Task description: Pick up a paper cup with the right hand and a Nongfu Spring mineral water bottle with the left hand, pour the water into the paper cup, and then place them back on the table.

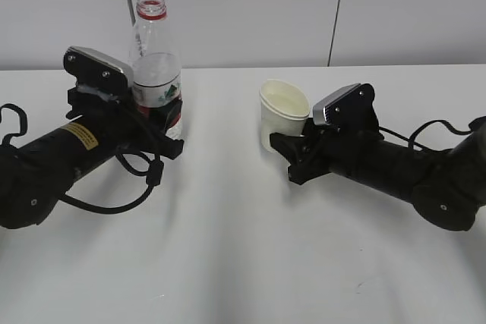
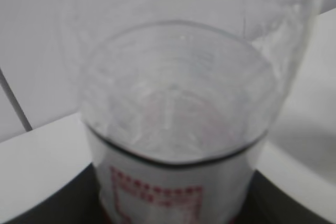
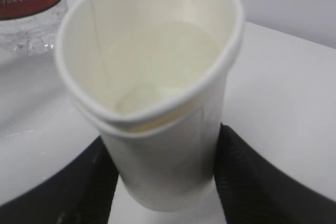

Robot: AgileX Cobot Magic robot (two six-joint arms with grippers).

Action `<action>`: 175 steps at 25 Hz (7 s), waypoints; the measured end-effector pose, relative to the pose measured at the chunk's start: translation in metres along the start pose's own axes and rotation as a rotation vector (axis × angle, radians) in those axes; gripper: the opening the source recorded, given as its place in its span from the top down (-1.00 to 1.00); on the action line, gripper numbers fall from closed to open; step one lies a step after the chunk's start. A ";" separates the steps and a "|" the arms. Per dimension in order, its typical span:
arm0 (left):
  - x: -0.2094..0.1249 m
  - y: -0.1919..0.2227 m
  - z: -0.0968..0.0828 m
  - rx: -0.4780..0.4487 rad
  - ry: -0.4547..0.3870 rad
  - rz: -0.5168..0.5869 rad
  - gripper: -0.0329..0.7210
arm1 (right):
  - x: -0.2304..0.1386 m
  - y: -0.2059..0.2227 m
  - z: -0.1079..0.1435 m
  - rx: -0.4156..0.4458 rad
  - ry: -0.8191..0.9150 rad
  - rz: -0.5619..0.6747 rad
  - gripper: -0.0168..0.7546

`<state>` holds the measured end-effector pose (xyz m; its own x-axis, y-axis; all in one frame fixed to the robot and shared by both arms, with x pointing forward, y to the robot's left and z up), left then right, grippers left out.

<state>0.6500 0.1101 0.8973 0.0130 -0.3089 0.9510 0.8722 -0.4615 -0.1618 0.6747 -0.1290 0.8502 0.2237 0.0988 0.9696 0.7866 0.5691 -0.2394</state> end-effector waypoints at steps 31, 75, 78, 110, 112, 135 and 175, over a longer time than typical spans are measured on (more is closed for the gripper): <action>-0.043 0.006 -0.036 -0.134 -0.147 0.041 -0.06 | -0.049 0.008 -0.004 -0.017 0.010 0.003 -0.11; -0.084 -0.064 0.127 0.406 -0.096 0.239 -0.63 | -0.024 -0.068 -0.129 -0.563 0.206 -0.052 -0.57; -0.091 -0.055 0.127 0.376 -0.111 0.318 -0.63 | -0.028 -0.064 -0.132 -0.563 0.220 -0.010 -0.57; -0.069 -0.116 0.155 0.120 -0.275 1.209 -0.61 | 0.012 -0.096 -0.119 -0.527 0.468 0.910 -0.57; -0.065 -0.123 0.156 0.116 -0.290 1.252 -0.61 | 0.018 -0.100 -0.117 -0.521 0.470 0.943 -0.57; 0.015 -0.210 0.138 0.166 -0.326 1.212 -0.60 | 0.062 -0.172 -0.073 -0.473 0.465 1.055 -0.57; 0.023 -0.372 0.033 0.315 -0.312 0.648 -0.53 | 0.029 -0.361 0.053 -0.503 0.341 0.670 -0.57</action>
<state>0.3418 0.3023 0.9883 0.6628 -0.1667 0.7300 0.7407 0.0032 -0.6718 0.3667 -0.2888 0.9674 0.8206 -0.0121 0.5714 0.5713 0.0471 -0.8194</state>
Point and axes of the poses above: a point on each arm's last joint axis where the gripper is mounted, y pointing out along that axis toward the gripper, z along the wrist's bending axis when the last joint is at zero, x = y × z, the point moved 10 cm from there along y, pointing out along that axis toward the gripper, and after that the axes turned 6 degrees about y, right-handed, at the moved point
